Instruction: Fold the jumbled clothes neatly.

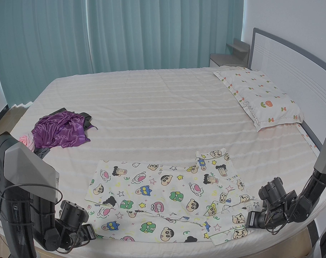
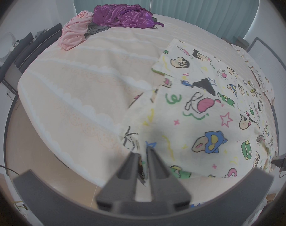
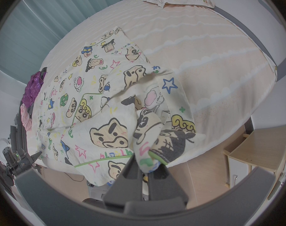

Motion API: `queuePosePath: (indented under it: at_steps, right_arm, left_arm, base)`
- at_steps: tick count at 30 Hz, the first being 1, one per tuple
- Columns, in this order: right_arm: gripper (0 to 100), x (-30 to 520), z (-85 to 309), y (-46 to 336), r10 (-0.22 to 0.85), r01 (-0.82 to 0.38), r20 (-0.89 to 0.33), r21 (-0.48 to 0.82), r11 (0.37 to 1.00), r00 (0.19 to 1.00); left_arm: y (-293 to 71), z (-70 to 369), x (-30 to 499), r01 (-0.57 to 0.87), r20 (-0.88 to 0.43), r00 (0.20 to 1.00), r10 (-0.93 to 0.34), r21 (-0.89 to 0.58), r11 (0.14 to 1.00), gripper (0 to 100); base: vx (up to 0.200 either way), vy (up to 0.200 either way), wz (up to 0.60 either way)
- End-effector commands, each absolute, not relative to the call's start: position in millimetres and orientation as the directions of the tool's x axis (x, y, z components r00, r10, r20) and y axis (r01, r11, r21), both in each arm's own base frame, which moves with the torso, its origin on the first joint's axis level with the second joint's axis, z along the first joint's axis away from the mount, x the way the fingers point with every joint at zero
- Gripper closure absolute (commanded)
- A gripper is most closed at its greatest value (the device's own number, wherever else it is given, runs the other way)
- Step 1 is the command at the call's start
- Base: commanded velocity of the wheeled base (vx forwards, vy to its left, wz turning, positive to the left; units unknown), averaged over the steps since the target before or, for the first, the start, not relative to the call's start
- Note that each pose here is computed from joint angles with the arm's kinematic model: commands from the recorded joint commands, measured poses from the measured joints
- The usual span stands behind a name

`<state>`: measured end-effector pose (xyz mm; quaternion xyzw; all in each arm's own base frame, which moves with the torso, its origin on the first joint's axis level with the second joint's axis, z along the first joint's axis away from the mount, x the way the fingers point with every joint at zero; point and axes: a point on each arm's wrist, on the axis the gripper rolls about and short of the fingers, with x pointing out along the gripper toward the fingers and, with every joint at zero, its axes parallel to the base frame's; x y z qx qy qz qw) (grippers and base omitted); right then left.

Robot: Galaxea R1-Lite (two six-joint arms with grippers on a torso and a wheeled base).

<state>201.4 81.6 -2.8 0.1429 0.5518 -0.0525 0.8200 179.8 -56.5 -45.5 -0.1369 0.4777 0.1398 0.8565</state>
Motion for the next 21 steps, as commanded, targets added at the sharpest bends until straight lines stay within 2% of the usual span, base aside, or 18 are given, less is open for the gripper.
queuePosePath:
  at_steps: [1,2,8,11,16,21]
  right_arm:
    - [100,200.9,-4.8,82.3,0.083,0.238,-0.924,0.182,0.954,0.373]
    - [0,200.1,-4.7,82.0,0.082,0.239,-0.925,0.181,0.954,0.372]
    - [0,194.8,9.6,79.7,0.099,0.228,-0.902,0.21,0.951,0.419]
    - [0,184.7,28.6,75.1,0.122,0.215,-0.87,0.25,0.944,0.477]
    - [0,182.4,51.7,67.0,0.138,0.208,-0.806,0.307,0.929,0.575]
    - [0,193.4,77.2,60.8,0.152,0.175,-0.72,0.358,0.917,0.677]
  left_arm:
    - [-54.9,-43.8,176.8,-0.373,-0.858,0.502,0.105,-0.105,0.922,0]
    - [-54.6,-43.8,177.1,-0.373,-0.858,0.503,0.106,-0.105,0.922,0]
    - [-48.8,-35.0,179.7,-0.38,-0.842,0.529,0.105,-0.124,0.917,0]
    - [-28.8,-21.6,184.5,-0.374,-0.829,0.555,0.073,-0.17,0.912,0]
    - [3.0,3.8,191.0,-0.331,-0.754,0.657,-0.012,-0.303,0.894,0]
    - [9.4,20.0,209.4,-0.257,-0.658,0.748,-0.084,-0.404,0.878,0]
  base:
    - [0.0,0.0,0.0]
    - [0.0,0.0,0.0]
    - [0.0,0.0,0.0]
    - [0.0,0.0,0.0]
    - [0.0,0.0,0.0]
    - [0.0,0.0,0.0]
